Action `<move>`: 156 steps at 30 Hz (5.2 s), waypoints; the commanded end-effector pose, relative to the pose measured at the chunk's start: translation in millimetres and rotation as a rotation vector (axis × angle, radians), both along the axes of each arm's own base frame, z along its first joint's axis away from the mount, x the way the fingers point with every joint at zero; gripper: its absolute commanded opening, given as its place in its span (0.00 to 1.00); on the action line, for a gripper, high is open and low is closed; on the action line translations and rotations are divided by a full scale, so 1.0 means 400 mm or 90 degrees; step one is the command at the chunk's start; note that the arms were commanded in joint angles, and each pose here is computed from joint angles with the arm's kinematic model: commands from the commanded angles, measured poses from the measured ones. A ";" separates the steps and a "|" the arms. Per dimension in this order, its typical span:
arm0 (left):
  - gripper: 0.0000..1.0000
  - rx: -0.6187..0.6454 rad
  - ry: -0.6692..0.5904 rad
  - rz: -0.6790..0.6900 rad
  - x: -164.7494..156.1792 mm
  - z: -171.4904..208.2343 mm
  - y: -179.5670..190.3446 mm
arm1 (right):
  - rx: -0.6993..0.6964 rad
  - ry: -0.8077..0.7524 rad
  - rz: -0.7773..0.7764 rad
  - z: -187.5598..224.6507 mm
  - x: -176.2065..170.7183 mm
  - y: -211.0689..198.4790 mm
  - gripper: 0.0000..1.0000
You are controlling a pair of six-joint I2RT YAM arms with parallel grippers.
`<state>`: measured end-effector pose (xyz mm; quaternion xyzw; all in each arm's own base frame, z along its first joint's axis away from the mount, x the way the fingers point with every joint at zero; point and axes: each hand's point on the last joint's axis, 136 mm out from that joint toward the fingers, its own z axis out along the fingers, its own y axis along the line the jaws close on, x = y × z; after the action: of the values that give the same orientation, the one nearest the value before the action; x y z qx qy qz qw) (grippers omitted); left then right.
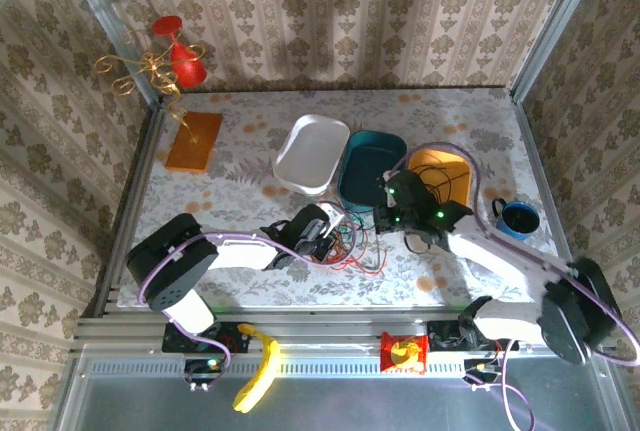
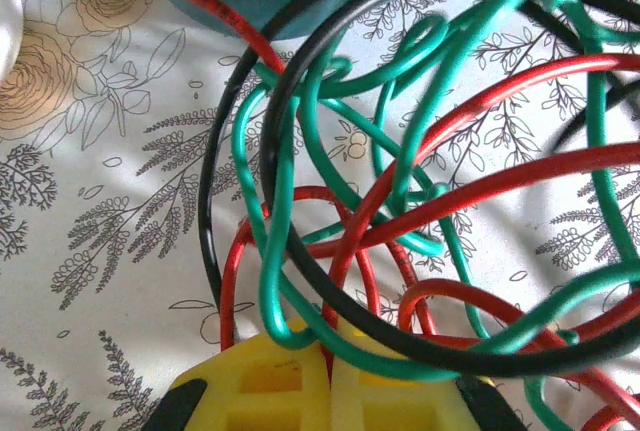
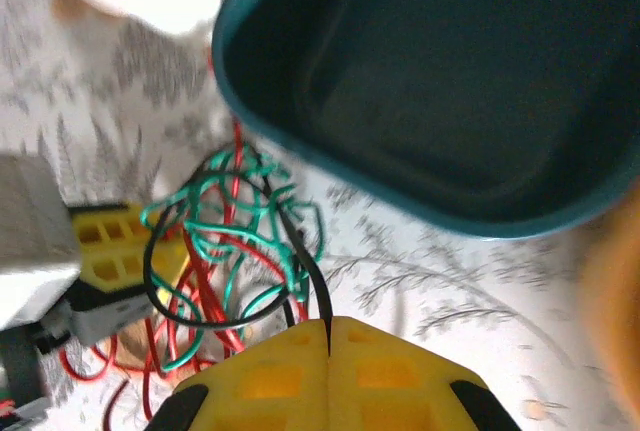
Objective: Untangle the cables
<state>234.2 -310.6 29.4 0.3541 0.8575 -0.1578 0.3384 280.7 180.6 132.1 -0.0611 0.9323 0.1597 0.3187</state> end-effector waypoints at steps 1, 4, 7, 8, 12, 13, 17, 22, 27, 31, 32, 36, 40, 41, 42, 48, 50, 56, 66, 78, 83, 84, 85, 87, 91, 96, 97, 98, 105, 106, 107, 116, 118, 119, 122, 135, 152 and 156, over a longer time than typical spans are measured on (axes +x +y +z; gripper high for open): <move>0.00 0.045 0.035 0.014 -0.024 -0.058 0.045 | -0.068 -0.087 -0.148 0.100 0.026 -0.128 0.00; 0.00 0.049 0.036 0.017 -0.023 -0.061 0.049 | -0.070 -0.150 -0.236 0.187 0.025 -0.202 0.00; 0.00 0.051 0.034 0.020 -0.022 -0.062 0.051 | -0.062 -0.213 -0.308 0.270 0.016 -0.264 0.00; 0.00 0.052 0.034 0.021 -0.022 -0.062 0.053 | -0.060 -0.231 -0.327 0.297 0.012 -0.281 0.00; 0.00 0.056 0.034 0.022 -0.023 -0.065 0.056 | -0.064 -0.306 -0.392 0.411 -0.012 -0.356 0.00; 0.00 0.057 0.035 0.024 -0.023 -0.066 0.058 | -0.063 -0.325 -0.404 0.441 -0.018 -0.372 0.00; 0.00 0.058 0.035 0.025 -0.022 -0.066 0.059 | -0.057 -0.387 -0.439 0.553 -0.040 -0.424 0.00; 0.00 0.060 0.035 0.028 -0.021 -0.069 0.062 | -0.049 -0.466 -0.466 0.687 -0.068 -0.470 0.00; 0.00 0.062 0.035 0.031 -0.021 -0.073 0.067 | -0.055 -0.515 -0.497 0.785 -0.089 -0.510 0.00; 0.00 0.070 0.030 0.036 -0.018 -0.071 0.075 | -0.058 -0.541 -0.511 0.828 -0.097 -0.526 0.00; 0.00 0.071 0.029 0.037 -0.017 -0.070 0.076 | -0.060 -0.548 -0.515 0.837 -0.099 -0.531 0.00; 0.00 0.073 0.029 0.046 -0.014 -0.074 0.087 | -0.061 -0.575 -0.519 0.877 -0.098 -0.541 0.00; 0.00 0.074 0.027 0.045 -0.011 -0.071 0.087 | -0.057 -0.567 -0.500 0.885 -0.074 -0.528 0.00; 0.00 0.072 0.024 0.045 -0.008 -0.068 0.084 | -0.056 -0.562 -0.496 0.880 -0.067 -0.524 0.00; 0.00 0.073 0.023 0.045 -0.007 -0.067 0.083 | -0.058 -0.556 -0.495 0.874 -0.059 -0.522 0.00; 0.00 0.066 0.021 0.042 -0.004 -0.061 0.075 | -0.069 -0.517 -0.463 0.818 -0.007 -0.495 0.00; 0.00 0.067 0.020 0.044 -0.004 -0.060 0.077 | -0.074 -0.510 -0.447 0.809 0.006 -0.485 0.00; 0.00 0.066 0.024 0.046 -0.006 -0.064 0.079 | -0.089 -0.443 -0.388 0.716 0.058 -0.442 0.00; 0.00 0.064 0.025 0.045 -0.005 -0.062 0.077 | -0.096 -0.288 -0.408 0.431 0.079 -0.430 0.00; 0.00 0.062 0.028 0.047 -0.007 -0.062 0.073 | -0.191 -0.343 -0.559 0.498 0.035 -0.546 0.00; 0.00 0.065 0.031 0.045 -0.010 -0.066 0.074 | -0.118 -0.393 -0.520 0.556 0.029 -0.518 0.00; 0.00 0.065 0.031 0.044 -0.010 -0.066 0.072 | -0.091 -0.407 -0.508 0.574 0.027 -0.508 0.00; 0.00 0.066 0.032 0.043 -0.010 -0.066 0.073 | -0.068 -0.419 -0.501 0.593 0.021 -0.502 0.00; 0.00 0.066 0.032 0.042 -0.010 -0.067 0.072 | -0.025 -0.444 -0.489 0.639 0.011 -0.491 0.00; 0.00 0.065 0.034 0.039 -0.009 -0.068 0.068 | 0.015 -0.480 -0.480 0.719 -0.006 -0.485 0.00; 0.00 0.065 0.033 0.039 -0.008 -0.068 0.066 | -0.012 -0.501 -0.489 0.762 -0.005 -0.498 0.00; 0.00 0.065 0.033 0.041 -0.008 -0.069 0.067 | -0.022 -0.500 -0.488 0.761 -0.001 -0.498 0.00; 0.00 0.065 0.034 0.040 -0.009 -0.069 0.067 | -0.035 -0.497 -0.490 0.756 0.006 -0.501 0.00; 0.00 0.063 0.031 0.043 -0.008 -0.067 0.070 | -0.055 -0.427 -0.464 0.642 0.068 -0.476 0.00; 0.00 0.065 0.032 0.042 -0.009 -0.069 0.070 | -0.054 -0.417 -0.457 0.626 0.075 -0.470 0.00; 0.00 0.066 0.031 0.043 -0.009 -0.068 0.072 | -0.054 -0.409 -0.455 0.611 0.081 -0.467 0.00; 0.00 0.064 0.032 0.042 -0.011 -0.070 0.072 | -0.070 -0.326 -0.437 0.487 0.110 -0.449 0.00; 0.00 0.064 0.034 0.043 -0.011 -0.071 0.072 | -0.075 -0.301 -0.444 0.442 0.111 -0.450 0.00; 0.00 0.063 0.033 0.043 -0.011 -0.070 0.072 | -0.080 -0.287 -0.452 0.418 0.111 -0.453 0.00; 0.00 0.065 0.032 0.042 -0.012 -0.070 0.072 | -0.110 -0.248 -0.485 0.353 0.105 -0.473 0.00; 0.00 0.073 0.030 0.036 -0.013 -0.064 0.075 | -0.193 -0.126 -0.567 0.147 0.095 -0.513 0.00; 0.00 0.080 0.031 0.035 -0.017 -0.063 0.083 | -0.246 -0.003 -0.702 -0.014 0.024 -0.603 0.00; 0.00 0.081 0.033 0.037 -0.017 -0.066 0.083 | -0.248 0.017 -0.693 -0.037 0.032 -0.595 0.00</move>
<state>238.1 -305.3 28.3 0.3405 0.8614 -0.1476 0.3467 298.4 -51.7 124.2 0.3563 0.8518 -0.1826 0.3378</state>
